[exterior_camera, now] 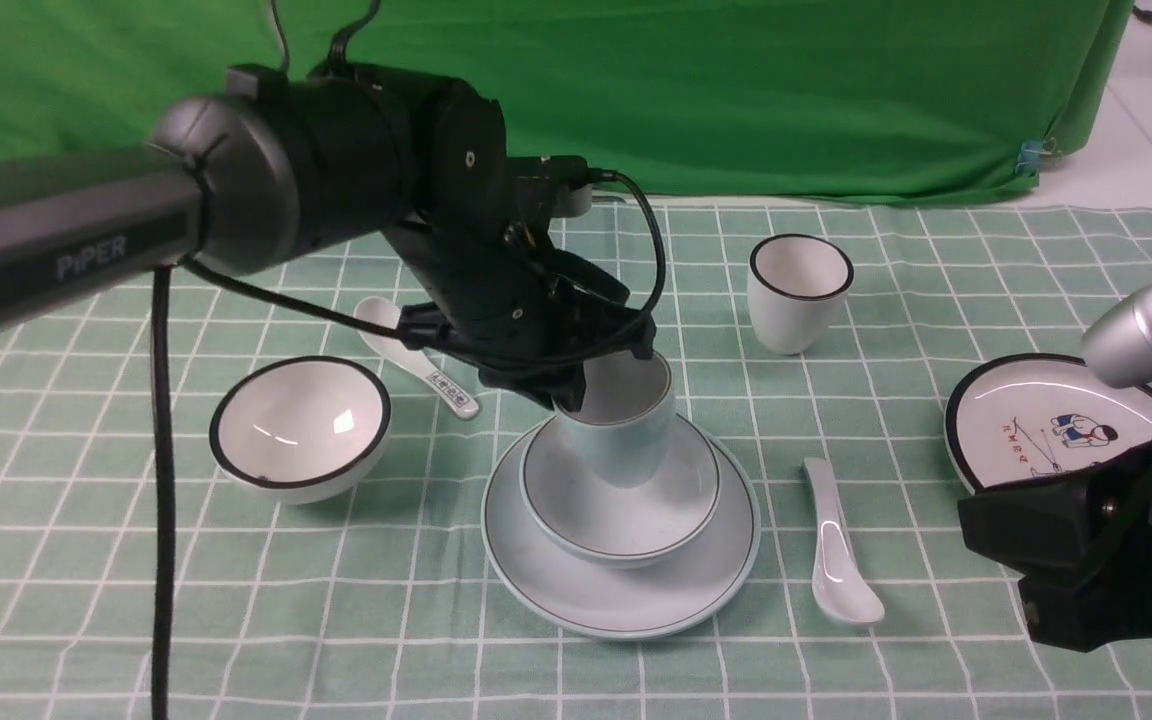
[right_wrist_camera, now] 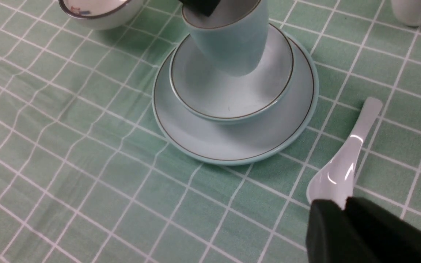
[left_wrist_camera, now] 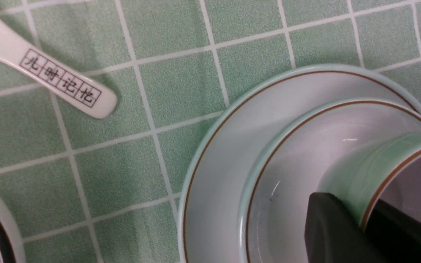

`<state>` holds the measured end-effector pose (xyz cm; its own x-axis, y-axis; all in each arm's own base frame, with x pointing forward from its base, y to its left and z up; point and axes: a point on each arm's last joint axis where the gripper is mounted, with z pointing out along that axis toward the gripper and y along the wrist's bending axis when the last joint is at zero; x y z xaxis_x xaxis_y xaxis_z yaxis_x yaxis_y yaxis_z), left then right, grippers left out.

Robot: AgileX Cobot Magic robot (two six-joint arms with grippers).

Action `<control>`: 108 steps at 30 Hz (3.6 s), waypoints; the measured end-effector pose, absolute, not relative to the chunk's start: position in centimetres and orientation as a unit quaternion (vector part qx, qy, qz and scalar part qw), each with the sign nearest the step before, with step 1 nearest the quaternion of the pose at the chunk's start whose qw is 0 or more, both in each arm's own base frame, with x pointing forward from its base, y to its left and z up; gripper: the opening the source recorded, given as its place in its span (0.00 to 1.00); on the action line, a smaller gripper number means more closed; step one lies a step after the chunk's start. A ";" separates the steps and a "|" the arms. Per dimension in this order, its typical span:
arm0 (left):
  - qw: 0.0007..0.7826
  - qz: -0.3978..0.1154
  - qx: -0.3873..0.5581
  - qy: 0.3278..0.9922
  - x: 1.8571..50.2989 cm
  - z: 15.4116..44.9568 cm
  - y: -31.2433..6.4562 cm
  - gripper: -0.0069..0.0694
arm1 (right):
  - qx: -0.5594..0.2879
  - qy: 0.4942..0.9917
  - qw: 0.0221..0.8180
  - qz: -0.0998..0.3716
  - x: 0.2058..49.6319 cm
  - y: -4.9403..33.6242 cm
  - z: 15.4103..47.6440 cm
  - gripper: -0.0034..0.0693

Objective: Place the bowls on the plates on the blue tablecloth, put the cups on the bowls, and place the spoons in the cups.
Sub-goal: 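Place the cup upside down onto the bowl on the plate, then move the gripper down to the white spoon beside the saucer, then move the spoon over the cup on the plates and lower it into the cup with the right gripper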

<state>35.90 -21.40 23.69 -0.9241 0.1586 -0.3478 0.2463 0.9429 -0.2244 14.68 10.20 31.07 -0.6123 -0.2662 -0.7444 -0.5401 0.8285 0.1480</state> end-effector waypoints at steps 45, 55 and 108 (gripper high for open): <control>0.320 -0.147 0.147 0.924 24.5 38.9 -14.3 0.10 | -0.154 0.975 0.126 0.102 30.5 11.7 24.0 0.62; 0.325 -0.125 0.123 0.929 16.9 36.4 -9.4 0.10 | -0.149 0.982 0.072 0.093 36.1 13.6 18.2 0.67; 0.364 -0.067 0.059 0.927 13.6 36.3 -5.7 0.10 | -0.219 0.729 0.617 0.202 28.4 24.4 20.7 0.29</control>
<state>13.55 -5.75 36.27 -0.7286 0.0603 -0.6823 0.1583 0.9840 -0.0821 28.36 24.44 20.73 -0.1437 -0.0694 -0.9872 -0.5680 0.8227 0.0249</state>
